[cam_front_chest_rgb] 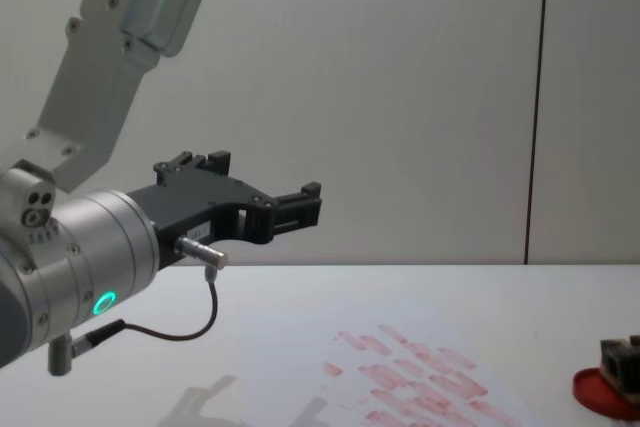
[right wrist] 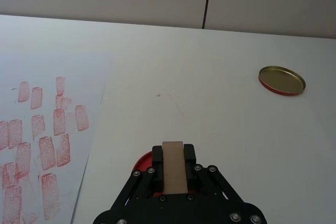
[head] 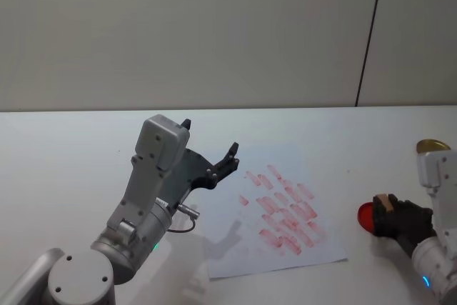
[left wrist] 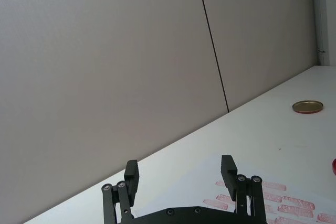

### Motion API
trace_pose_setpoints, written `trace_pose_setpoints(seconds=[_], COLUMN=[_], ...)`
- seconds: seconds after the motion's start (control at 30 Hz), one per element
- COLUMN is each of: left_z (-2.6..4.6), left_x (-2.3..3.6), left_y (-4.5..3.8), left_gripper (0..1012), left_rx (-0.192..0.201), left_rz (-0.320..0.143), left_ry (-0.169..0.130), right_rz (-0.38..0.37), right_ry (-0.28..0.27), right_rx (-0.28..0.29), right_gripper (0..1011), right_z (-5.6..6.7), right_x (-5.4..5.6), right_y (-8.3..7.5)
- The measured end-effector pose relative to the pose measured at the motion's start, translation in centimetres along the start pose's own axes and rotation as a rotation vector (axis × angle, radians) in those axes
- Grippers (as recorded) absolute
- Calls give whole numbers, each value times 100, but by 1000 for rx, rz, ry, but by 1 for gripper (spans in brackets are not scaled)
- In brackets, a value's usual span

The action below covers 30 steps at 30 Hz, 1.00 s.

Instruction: Use the one hand to pick up the stamp and affix it onto the A4 paper.

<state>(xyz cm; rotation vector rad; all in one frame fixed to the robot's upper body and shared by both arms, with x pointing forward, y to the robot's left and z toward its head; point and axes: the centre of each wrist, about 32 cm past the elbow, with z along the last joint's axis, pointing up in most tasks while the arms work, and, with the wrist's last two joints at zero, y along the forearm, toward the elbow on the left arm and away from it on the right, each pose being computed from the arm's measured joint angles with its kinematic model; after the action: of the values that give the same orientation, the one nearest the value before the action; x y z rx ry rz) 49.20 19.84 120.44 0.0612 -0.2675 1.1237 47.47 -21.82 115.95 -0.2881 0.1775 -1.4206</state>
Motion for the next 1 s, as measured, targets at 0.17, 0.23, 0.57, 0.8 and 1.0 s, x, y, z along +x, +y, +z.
trace_pose_setpoints(seconds=[0.17, 0.23, 0.57, 0.8, 1.0], left_z=[0, 0, 0, 0, 0], left_x=[0, 0, 0, 0, 0], left_y=[0, 0, 0, 0, 0], left_gripper=[993, 993, 993, 993, 993], left_rx=[0, 0, 0, 0, 0], left_rz=[0, 0, 0, 0, 0], left_ry=[0, 0, 0, 0, 0], right_rz=[-8, -10, -8, 2, 10], right_ry=[-1, -1, 11, 24, 27], right_rx=[-10, -13, -31, -41, -36], right_gripper=[217, 217, 217, 217, 217], right_z=[-10, -15, -39, -55, -49], right_x=[14, 19, 52, 75, 82], right_y=[5, 9, 50, 81, 83])
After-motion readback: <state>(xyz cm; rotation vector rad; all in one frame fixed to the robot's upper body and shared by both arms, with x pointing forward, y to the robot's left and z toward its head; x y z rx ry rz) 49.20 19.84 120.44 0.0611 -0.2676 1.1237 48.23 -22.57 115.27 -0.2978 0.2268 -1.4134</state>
